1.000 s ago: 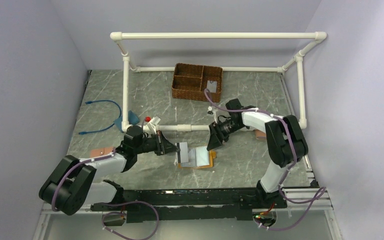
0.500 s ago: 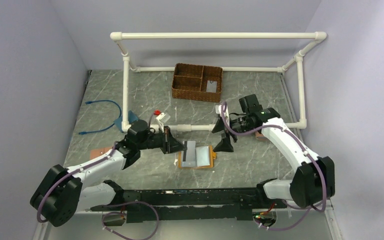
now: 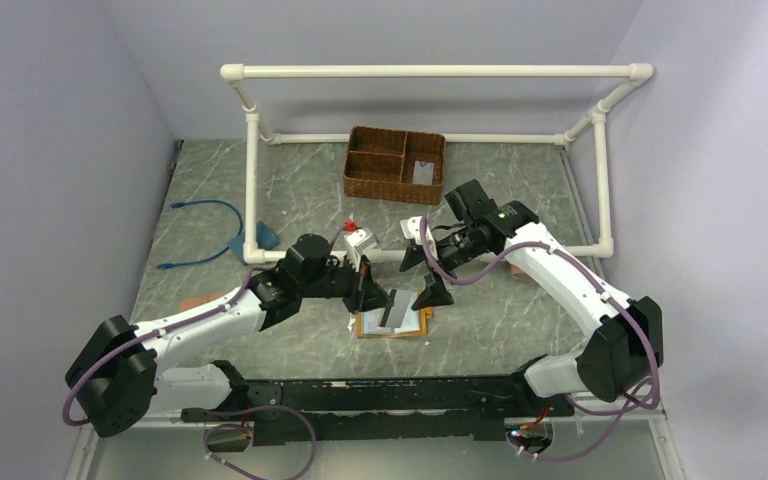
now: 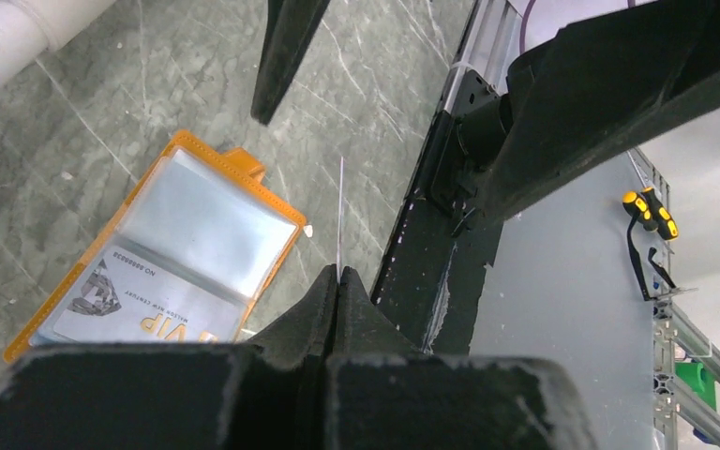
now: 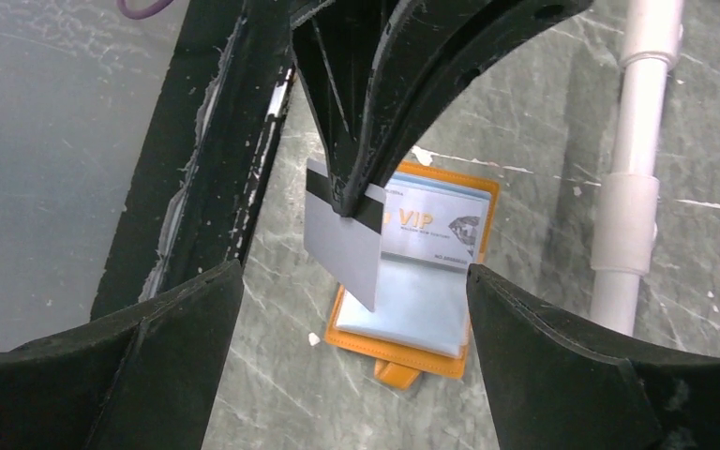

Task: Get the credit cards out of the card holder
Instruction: Place the credit card in the storage box.

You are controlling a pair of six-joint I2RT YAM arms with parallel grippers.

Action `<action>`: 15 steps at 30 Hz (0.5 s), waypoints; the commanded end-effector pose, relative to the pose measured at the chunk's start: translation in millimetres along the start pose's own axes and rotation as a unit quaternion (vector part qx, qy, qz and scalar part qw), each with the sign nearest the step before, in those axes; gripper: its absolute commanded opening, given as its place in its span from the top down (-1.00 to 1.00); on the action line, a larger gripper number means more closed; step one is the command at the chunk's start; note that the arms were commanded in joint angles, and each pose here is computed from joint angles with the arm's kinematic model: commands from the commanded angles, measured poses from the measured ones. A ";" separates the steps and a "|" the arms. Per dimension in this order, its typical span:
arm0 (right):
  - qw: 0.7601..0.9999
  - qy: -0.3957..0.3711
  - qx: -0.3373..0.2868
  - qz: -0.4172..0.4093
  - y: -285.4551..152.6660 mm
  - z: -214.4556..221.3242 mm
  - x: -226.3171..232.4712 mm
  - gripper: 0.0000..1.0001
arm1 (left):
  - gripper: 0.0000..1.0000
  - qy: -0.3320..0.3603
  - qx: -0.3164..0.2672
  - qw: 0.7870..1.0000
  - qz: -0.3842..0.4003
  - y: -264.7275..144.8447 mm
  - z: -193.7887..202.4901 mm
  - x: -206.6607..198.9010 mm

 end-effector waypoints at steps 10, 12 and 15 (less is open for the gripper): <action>1.000 0.020 -0.013 -0.013 13.4 -1.4 -0.4 -0.13 | 1.00 0.045 -0.025 0.999 -0.001 2.7 -23.2 -10.6; 0.999 0.025 -0.018 -0.019 14.9 -0.8 0.9 0.09 | 1.00 0.045 -0.025 0.999 -0.001 3.2 -23.3 -10.6; 0.999 0.031 -0.020 -0.028 17.9 1.9 1.7 0.40 | 1.00 0.049 -0.028 0.998 0.001 2.9 -24.4 -11.6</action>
Point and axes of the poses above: each gripper's point midway between its finger pads, its own y axis out along the fingers, its own x axis along the line the jaws close on, z = x × y, the point moved 5 cm from there along -y, back along the fingers, and after that the axes turned 5 degrees about -y, right-handed, at the moved point
